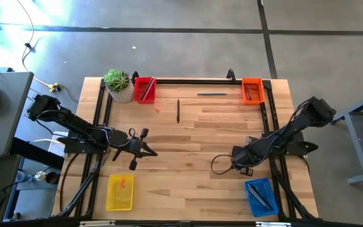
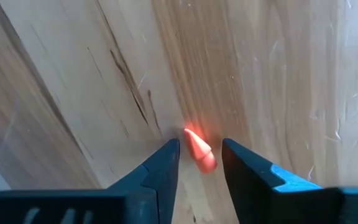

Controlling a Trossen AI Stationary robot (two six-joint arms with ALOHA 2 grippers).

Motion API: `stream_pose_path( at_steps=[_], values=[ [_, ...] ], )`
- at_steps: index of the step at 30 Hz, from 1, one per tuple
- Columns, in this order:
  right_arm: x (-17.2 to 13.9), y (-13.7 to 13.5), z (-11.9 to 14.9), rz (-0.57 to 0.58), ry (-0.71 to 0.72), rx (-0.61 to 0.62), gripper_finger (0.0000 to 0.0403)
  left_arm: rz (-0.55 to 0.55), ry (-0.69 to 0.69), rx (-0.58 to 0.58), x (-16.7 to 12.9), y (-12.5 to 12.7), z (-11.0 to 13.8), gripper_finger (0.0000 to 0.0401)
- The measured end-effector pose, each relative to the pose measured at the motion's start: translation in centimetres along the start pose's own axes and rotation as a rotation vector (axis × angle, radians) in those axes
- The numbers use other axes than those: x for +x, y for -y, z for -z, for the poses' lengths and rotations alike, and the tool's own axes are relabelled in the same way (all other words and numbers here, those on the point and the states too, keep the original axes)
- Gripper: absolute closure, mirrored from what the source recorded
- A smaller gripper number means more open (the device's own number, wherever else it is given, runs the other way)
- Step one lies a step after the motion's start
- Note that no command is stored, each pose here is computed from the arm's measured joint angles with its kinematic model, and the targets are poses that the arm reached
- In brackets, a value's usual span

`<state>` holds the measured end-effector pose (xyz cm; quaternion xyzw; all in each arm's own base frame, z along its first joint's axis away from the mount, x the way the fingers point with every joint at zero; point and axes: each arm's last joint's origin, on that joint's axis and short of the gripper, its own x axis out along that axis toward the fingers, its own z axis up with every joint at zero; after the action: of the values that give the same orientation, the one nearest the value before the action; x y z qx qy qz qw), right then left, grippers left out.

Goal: Sort crayons/erasers/pens/pencils in bins
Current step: Put the orange pencil eraser cap into the yellow bin

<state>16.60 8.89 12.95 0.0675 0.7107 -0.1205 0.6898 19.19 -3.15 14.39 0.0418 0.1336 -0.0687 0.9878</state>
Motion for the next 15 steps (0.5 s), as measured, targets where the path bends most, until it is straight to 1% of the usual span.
stream_pose_path(
  at_steps=[4,11,13,15],
  values=[
    [-0.1,-0.1,-0.1,-0.006,0.007,-0.007,0.0309,0.000,0.000,0.000,0.0,0.0,0.0,0.0401],
    [-0.8,-0.6,-0.6,-0.016,0.019,0.017,0.0391,0.000,0.001,-0.032,0.0,0.0,0.0,0.0401],
    [-1.5,-1.0,-1.4,-0.023,0.093,0.025,0.0395,0.000,0.001,-0.052,0.0,0.0,0.0,0.0400],
    [-2.2,-1.5,-2.1,-0.029,0.166,0.031,0.0389,-0.001,0.006,-0.072,0.0,0.0,-0.1,0.0400]
  ],
)
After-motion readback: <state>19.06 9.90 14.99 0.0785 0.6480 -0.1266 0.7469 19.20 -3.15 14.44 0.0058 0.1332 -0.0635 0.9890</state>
